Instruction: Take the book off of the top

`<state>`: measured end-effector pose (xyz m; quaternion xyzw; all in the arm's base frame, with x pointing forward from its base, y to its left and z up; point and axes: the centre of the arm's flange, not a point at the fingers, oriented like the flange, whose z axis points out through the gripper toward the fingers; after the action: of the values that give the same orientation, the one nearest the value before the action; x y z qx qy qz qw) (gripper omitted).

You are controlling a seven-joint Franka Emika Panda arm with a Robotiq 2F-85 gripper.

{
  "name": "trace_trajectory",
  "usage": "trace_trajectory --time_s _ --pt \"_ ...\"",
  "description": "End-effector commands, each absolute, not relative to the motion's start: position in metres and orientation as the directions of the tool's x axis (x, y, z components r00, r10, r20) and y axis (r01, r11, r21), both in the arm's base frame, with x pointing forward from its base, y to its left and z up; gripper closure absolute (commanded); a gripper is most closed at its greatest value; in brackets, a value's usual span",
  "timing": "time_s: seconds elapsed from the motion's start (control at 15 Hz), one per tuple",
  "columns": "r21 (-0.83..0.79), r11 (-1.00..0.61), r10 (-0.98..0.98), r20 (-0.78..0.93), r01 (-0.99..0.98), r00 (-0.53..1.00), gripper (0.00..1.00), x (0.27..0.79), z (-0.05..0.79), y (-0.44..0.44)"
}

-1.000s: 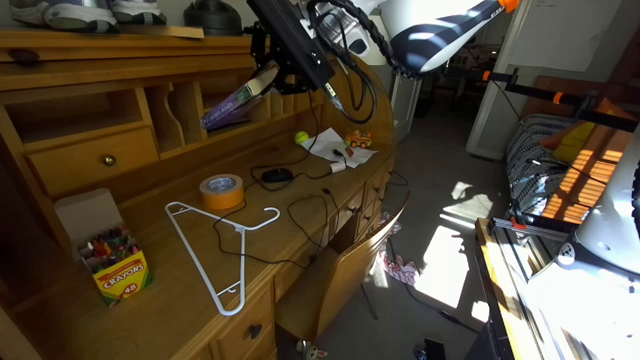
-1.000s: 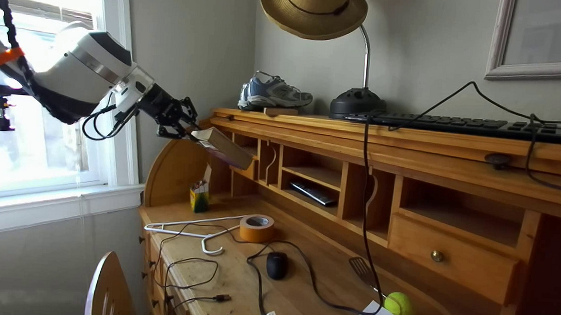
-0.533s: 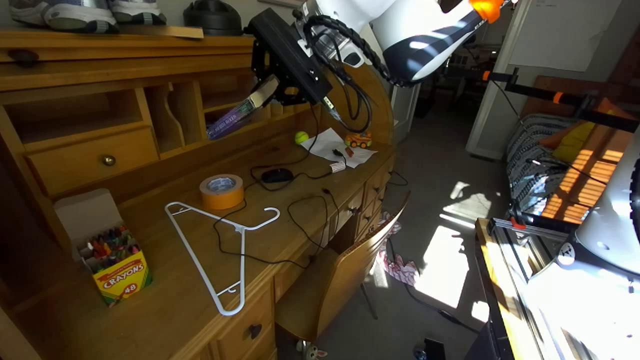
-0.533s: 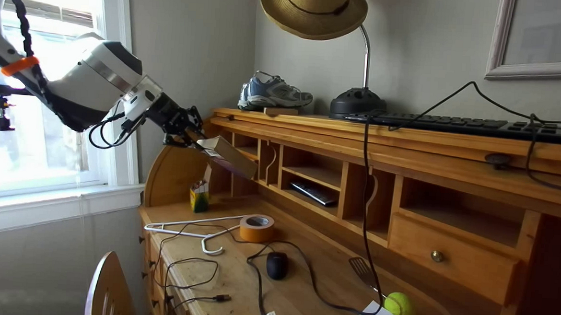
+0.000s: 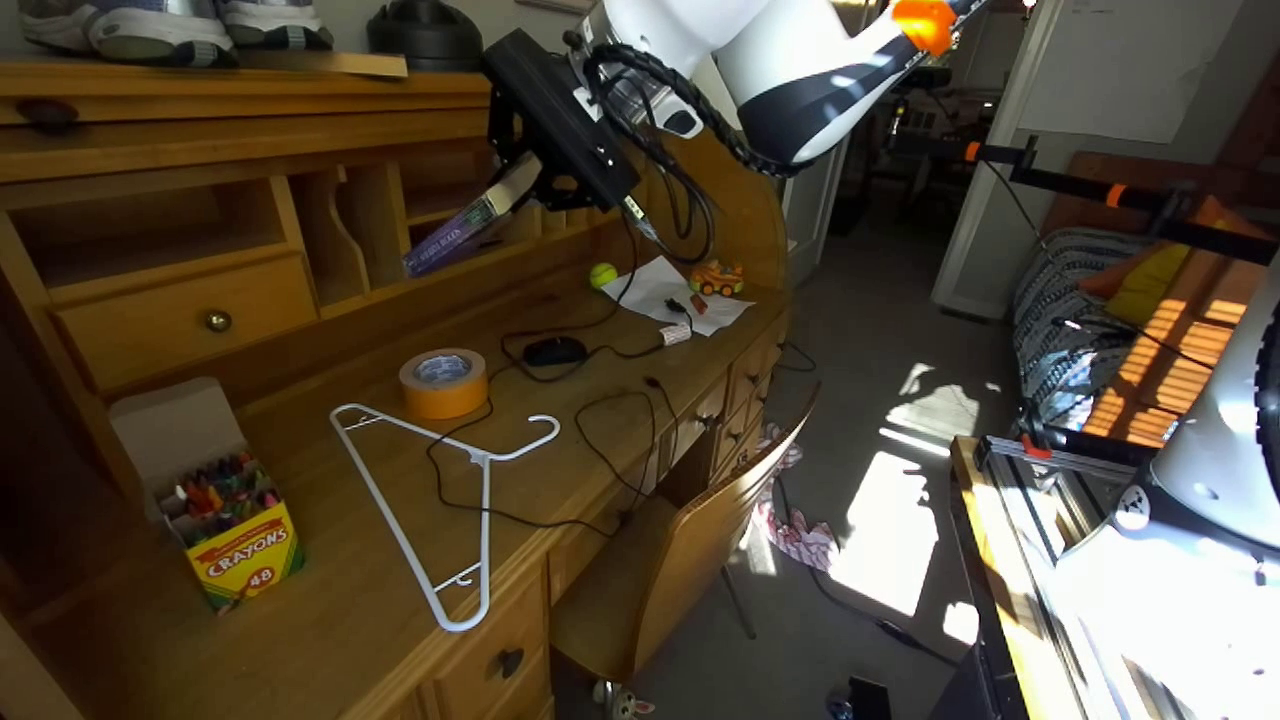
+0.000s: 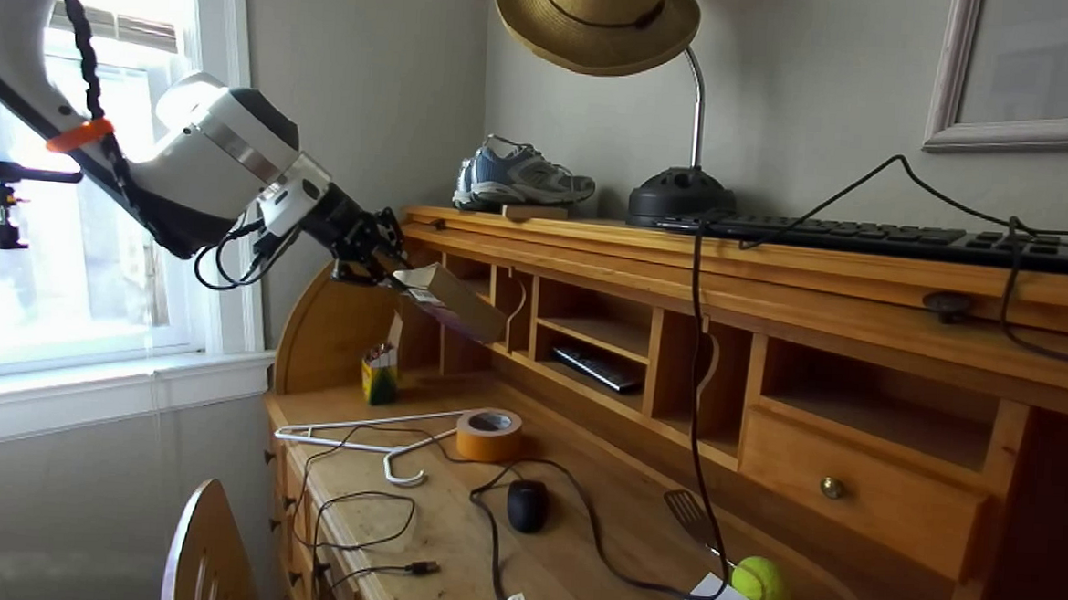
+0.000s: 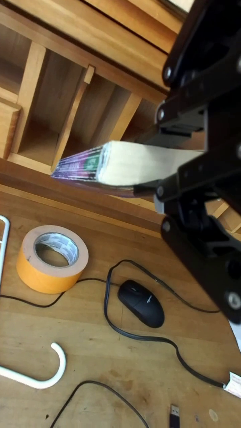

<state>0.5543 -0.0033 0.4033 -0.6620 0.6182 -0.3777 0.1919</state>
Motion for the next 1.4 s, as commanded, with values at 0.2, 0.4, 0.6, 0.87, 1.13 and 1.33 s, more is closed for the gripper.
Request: trace_trajectory --time_s 0.2,0.4,0.6,0.87,1.13,1.33 --pt "-0.742 -0.168 -0.966 0.256 -0.649 -0.042 0.93 0.546 0.313 -0.004" --pt "-0.736 -0.170 -0.965 0.259 -0.655 -0.041 0.93 0.548 0.307 -0.007" --pt "-0.688 -0.187 -0.959 0.283 -0.701 -0.022 0.71 0.566 0.374 -0.018" --pt "-0.680 -0.191 -0.959 0.284 -0.708 -0.014 0.71 0.567 0.367 -0.018" --pt "-0.680 -0.204 -0.956 0.292 -0.704 -0.005 0.93 0.559 0.337 -0.015" --pt "-0.666 -0.241 -0.950 0.310 -0.706 0.033 0.93 0.553 0.307 -0.017"
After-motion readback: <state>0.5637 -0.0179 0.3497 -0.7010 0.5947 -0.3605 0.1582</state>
